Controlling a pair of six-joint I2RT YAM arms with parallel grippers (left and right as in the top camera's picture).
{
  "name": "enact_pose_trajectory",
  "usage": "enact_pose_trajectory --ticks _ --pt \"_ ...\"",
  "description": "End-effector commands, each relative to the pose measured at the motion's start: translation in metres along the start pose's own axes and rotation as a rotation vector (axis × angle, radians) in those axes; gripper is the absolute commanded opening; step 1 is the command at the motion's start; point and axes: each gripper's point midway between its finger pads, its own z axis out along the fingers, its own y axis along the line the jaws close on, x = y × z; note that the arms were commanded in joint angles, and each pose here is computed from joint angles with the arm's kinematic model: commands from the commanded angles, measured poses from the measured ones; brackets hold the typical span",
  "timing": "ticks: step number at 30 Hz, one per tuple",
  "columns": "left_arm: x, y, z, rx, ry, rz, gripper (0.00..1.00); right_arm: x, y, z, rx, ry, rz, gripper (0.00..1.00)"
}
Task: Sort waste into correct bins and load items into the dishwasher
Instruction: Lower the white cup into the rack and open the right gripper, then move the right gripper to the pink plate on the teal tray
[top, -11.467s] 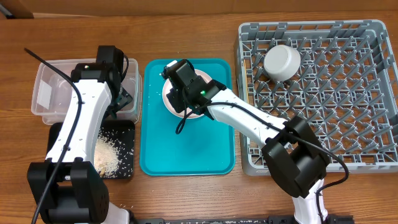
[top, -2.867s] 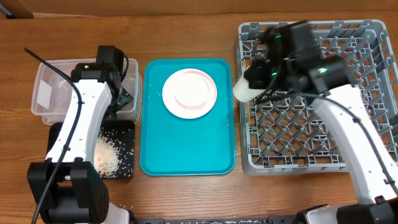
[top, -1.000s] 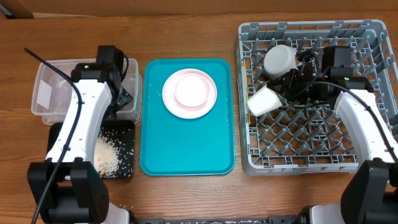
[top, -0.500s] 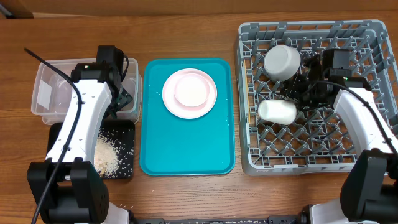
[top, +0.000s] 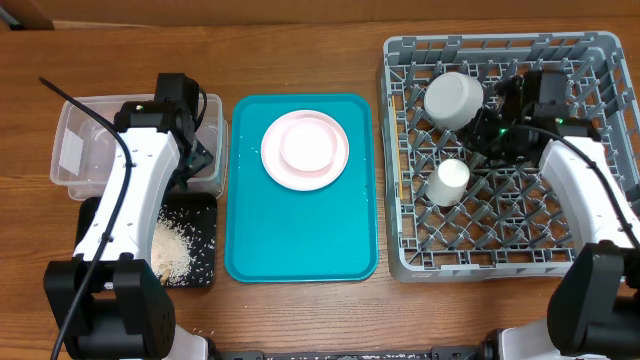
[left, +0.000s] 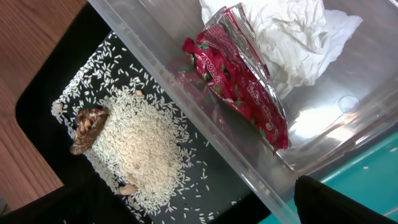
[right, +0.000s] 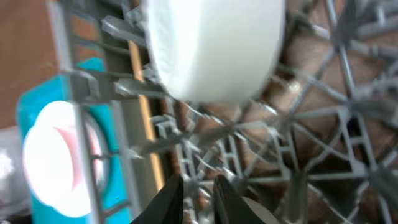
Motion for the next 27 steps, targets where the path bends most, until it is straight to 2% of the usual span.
enact_pose_trajectory --ticks 1,6,10,18,27 --pt "-0.004 0.0 -0.001 -0.012 -0.017 -0.005 1.0 -0.031 0.055 -0.05 -0.165 -0.086 -0.069 0.22" --pt "-0.004 0.0 -0.001 -0.011 -0.017 -0.005 1.0 -0.013 0.109 -0.078 -0.39 -0.036 -0.138 0.28" --pt "-0.004 0.0 -0.001 -0.012 -0.017 -0.005 1.0 0.015 0.135 -0.07 -0.418 0.038 -0.233 0.37" --pt "-0.004 0.0 -0.001 -0.012 -0.017 -0.005 1.0 0.063 0.183 -0.037 -0.258 0.042 -0.474 0.49" --pt "-0.004 0.0 -0.001 -0.012 -0.017 -0.005 1.0 0.11 0.224 -0.003 -0.093 -0.008 -0.687 0.53"
